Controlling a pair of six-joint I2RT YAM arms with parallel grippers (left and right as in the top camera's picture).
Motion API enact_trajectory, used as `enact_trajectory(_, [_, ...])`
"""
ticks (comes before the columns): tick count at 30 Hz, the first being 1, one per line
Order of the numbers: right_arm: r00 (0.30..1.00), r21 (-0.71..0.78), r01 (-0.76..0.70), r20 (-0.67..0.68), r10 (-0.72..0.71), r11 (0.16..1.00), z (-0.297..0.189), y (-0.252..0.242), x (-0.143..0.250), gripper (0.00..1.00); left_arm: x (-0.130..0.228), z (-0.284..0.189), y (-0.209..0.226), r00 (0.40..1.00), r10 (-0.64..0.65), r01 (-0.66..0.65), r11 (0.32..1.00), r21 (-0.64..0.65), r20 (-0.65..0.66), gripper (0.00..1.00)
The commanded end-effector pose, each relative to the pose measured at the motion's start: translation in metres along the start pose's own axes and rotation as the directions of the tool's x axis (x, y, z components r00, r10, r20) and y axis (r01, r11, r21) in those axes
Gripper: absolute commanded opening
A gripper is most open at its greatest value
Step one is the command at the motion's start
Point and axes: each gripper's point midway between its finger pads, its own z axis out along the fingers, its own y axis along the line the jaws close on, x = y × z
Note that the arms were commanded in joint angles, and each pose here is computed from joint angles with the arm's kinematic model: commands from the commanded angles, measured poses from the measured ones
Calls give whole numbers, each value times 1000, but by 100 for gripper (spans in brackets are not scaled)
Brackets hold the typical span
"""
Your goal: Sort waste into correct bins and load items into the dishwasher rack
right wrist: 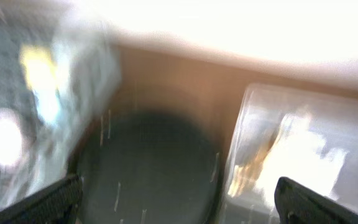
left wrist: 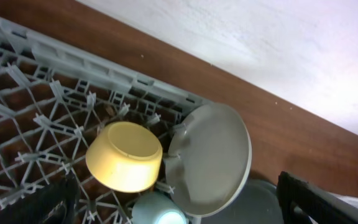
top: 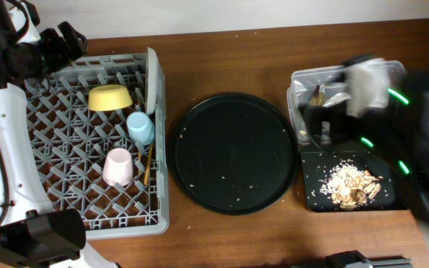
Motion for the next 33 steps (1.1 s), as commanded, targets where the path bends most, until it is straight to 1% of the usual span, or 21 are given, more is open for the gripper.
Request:
enact_trajectory(1, [857, 112, 153, 480, -188, 982, -100, 16, -27, 99, 0, 2, 2, 1000, 9, -9, 1000, -8, -3, 99])
enact_trajectory(2, [766, 159, 178, 597, -238, 971, -115, 19, -11, 99, 0, 2, 2, 1000, 9, -9, 1000, -8, -3, 99])
enact_trajectory(3, [706, 189, 173, 661, -255, 967, -117, 19, 9, 99, 0, 2, 2, 1000, 9, -9, 1000, -8, -3, 99])
enact_trajectory(4, [630, 222, 162, 727, -274, 961, -99, 14, 49, 99, 0, 2, 2, 1000, 9, -9, 1000, -8, -3, 99])
enact_trajectory(5, [612, 229, 159, 740, -278, 960, -81, 11, 68, 99, 0, 2, 2, 1000, 9, -9, 1000, -8, -3, 99])
enact_trajectory(6, [627, 225, 159, 729, -274, 961, -42, 5, 100, 99, 0, 2, 2, 1000, 9, -9, 1000, -8, -3, 99])
enact_trajectory(7, [640, 221, 159, 719, -271, 962, -27, 2, 111, 99, 0, 2, 2, 1000, 9, -9, 1000, -8, -3, 99])
enact_trajectory(10, [742, 197, 155, 623, -245, 968, 34, -10, 165, 99, 0, 2, 2, 1000, 9, -9, 1000, -8, -3, 99])
enact_trajectory(11, [767, 191, 153, 596, -238, 970, 48, -12, 180, 99, 0, 2, 2, 1000, 9, -9, 1000, -8, -3, 99])
enact_trajectory(13, [822, 197, 135, 525, -221, 971, 61, -19, 198, 98, 0, 2, 2, 1000, 9, -9, 1000, -8, -3, 99])
enact_trajectory(14, [877, 176, 134, 437, -199, 975, 75, -20, 221, 99, 0, 2, 2, 1000, 9, -9, 1000, -8, -3, 99])
enact_trajectory(15, [891, 154, 89, 429, -147, 984, 76, -21, 225, 99, 0, 2, 2, 1000, 9, -9, 1000, -8, -3, 99])
enact_trajectory(16, [892, 153, 84, 428, -142, 985, 77, -21, 225, 99, 0, 2, 2, 1000, 9, -9, 1000, -8, -3, 99])
enact_trajectory(29, [893, 153, 84, 428, -142, 985, 77, -21, 225, 99, 1, 3, 4, 1000, 7, -7, 1000, -10, -7, 99])
enact_trajectory(31, [893, 153, 84, 428, -142, 985, 77, -21, 225, 99, -2, -8, -1, 1000, 15, -15, 1000, -2, 17, 99])
enact_trajectory(32, [893, 153, 84, 428, -142, 985, 77, -21, 225, 99, -6, -28, -9, 998, 27, -28, 1000, 9, 56, 99])
enact_trajectory(33, [893, 153, 84, 428, -142, 985, 77, -21, 225, 99, -9, -63, -24, 991, 52, -56, 998, 31, 125, 99])
